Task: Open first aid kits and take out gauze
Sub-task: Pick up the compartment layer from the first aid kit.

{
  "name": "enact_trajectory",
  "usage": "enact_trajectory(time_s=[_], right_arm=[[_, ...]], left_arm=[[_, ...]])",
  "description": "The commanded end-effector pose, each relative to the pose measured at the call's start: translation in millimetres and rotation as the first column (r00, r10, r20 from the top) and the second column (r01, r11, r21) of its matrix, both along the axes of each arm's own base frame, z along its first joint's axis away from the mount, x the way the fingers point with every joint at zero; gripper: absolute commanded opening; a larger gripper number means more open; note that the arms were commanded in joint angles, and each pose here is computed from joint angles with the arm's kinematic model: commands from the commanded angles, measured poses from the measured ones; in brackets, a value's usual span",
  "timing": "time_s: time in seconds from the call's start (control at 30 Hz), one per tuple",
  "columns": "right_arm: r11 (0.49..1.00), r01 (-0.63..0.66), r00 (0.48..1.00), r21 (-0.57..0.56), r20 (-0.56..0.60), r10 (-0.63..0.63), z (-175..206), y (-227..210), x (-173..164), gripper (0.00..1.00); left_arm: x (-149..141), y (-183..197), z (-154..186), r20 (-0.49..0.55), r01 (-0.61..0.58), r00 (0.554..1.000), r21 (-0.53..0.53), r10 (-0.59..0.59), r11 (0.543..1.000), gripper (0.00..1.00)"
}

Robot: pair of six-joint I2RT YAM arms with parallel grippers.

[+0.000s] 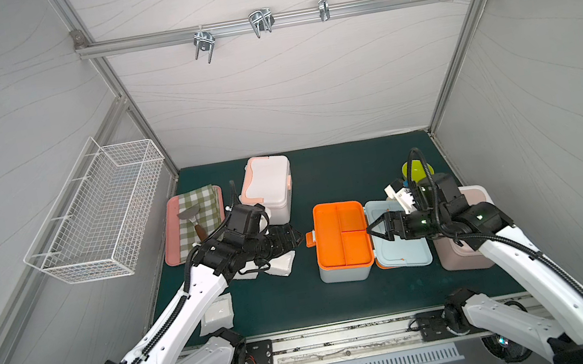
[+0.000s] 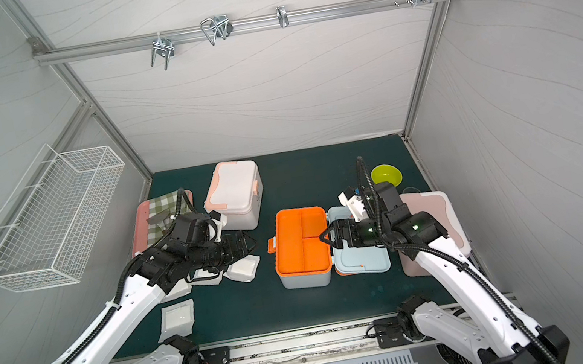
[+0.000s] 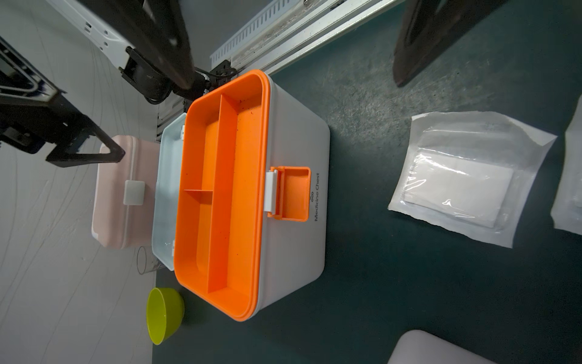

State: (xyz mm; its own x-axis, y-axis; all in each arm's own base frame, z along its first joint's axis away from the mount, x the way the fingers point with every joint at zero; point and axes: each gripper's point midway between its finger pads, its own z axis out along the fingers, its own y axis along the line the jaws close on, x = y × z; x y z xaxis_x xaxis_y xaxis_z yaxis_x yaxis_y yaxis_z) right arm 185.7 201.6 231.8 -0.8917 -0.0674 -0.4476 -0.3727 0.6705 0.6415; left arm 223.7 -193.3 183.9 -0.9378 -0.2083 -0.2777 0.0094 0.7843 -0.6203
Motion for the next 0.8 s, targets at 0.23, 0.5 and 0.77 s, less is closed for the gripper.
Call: enact_trajectory(time_s=[0.23,0.5,0.77], right_arm=[[0.962,-0.019,0.996,-0.272,0.077,0.042,-13.1,27.4,25.0,0.79],[0.925,0.013,0.997,-0.379,0.070,0.015,-27.8,26.5,47.3,0.79],[0.917,0.001,0.999,-0.398,0.048,0.019,-35.7,30.2,51.6,0.79]], left_arm=[[1.9,-45.0,-9.7,0.040,0.079,0.996,-0.072,-0.076,0.994,0.99],[-10.4,-74.8,-17.8,0.030,0.147,0.989,-0.080,-0.145,0.986,0.99],[-31.2,-109.4,-23.2,0.026,0.213,0.977,-0.078,-0.211,0.974,0.99]])
